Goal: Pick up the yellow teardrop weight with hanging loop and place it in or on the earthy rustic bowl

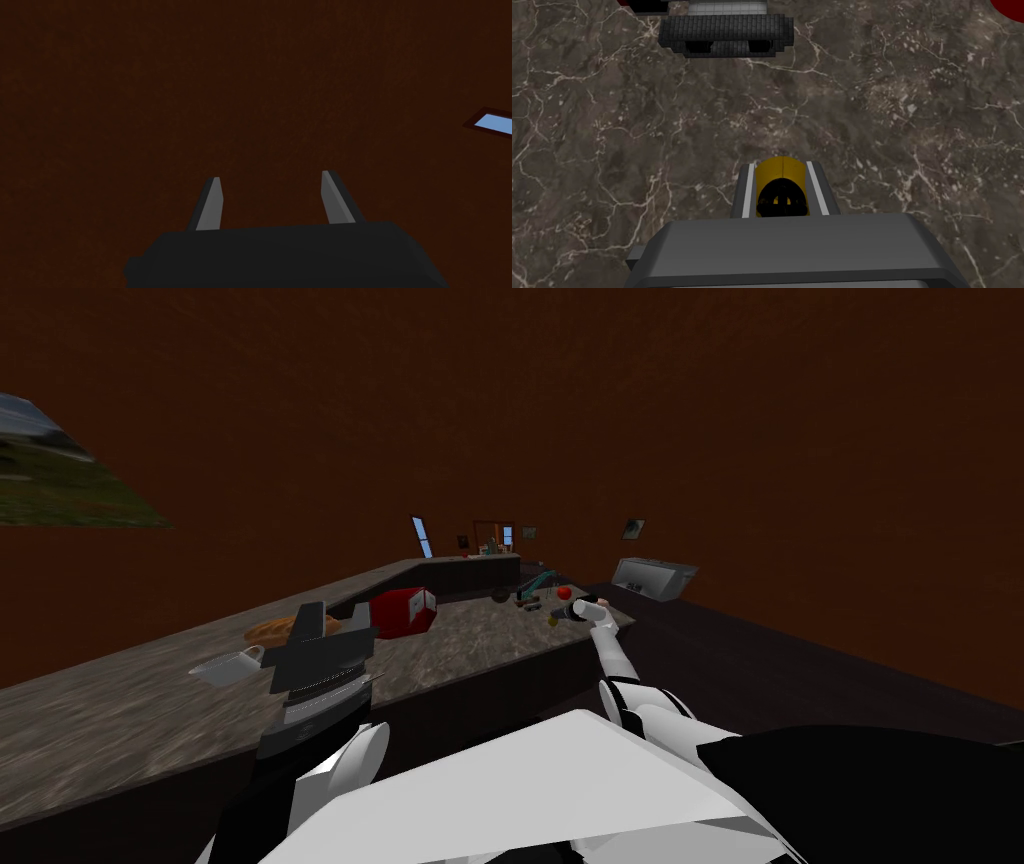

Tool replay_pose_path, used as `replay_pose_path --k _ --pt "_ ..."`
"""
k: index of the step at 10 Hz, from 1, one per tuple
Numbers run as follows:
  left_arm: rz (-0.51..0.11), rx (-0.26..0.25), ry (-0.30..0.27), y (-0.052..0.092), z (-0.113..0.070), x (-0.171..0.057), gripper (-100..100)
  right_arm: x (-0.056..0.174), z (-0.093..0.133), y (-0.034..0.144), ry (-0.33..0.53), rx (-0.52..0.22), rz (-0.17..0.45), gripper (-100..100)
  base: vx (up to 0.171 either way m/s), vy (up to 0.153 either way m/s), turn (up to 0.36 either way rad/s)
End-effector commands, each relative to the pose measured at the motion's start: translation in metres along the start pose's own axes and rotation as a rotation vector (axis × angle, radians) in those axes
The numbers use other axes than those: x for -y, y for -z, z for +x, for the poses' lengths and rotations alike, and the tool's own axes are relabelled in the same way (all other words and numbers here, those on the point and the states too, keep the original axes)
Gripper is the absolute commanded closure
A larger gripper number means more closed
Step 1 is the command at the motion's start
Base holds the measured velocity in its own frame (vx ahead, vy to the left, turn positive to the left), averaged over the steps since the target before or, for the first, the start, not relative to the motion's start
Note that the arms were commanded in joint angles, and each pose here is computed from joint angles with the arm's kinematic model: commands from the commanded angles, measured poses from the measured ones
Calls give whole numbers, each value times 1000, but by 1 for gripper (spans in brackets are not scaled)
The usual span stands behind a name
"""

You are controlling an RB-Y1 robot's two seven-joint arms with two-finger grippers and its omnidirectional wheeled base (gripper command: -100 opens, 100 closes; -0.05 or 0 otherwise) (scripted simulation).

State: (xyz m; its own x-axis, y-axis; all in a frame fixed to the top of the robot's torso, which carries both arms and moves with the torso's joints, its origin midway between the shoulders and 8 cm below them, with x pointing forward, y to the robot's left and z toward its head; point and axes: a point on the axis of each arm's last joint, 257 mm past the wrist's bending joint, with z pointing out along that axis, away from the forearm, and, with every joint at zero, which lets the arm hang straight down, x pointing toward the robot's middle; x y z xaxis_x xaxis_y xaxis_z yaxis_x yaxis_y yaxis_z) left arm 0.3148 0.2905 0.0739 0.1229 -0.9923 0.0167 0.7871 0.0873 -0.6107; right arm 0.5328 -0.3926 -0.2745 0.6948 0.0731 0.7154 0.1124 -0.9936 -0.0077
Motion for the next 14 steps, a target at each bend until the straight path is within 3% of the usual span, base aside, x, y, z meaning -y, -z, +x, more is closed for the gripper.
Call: replay_pose_path --k 1,2,3,4,5,6,11,13,14 --pt "0 0 0 0 0 0 0 0 0 0 0 0 0 100 0 0 0" --pt "0 0 0 0 0 0 0 0 0 0 0 0 -1 100 0 0 0" --pt "0 0 0 0 0 0 0 -1 0 0 1 0 -1 0 0 0 0" --pt "0 0 0 0 0 0 0 -1 0 0 1 0 -1 100 0 0 0" --pt "0 0 0 0 0 0 0 -1 0 0 1 0 -2 0 0 0 0" --pt "0 0 0 0 0 0 0 -6 33 9 18 -66 -20 100 78 -47 366" --pt "0 0 0 0 0 0 0 -50 110 51 42 -254 -120 100 -42 -116 351" --pt "0 0 0 0 0 0 0 -77 129 72 41 -318 -176 100 -86 -71 365" --pt "0 0 0 0 0 0 0 -77 129 72 41 -318 -176 100 -60 -37 275"
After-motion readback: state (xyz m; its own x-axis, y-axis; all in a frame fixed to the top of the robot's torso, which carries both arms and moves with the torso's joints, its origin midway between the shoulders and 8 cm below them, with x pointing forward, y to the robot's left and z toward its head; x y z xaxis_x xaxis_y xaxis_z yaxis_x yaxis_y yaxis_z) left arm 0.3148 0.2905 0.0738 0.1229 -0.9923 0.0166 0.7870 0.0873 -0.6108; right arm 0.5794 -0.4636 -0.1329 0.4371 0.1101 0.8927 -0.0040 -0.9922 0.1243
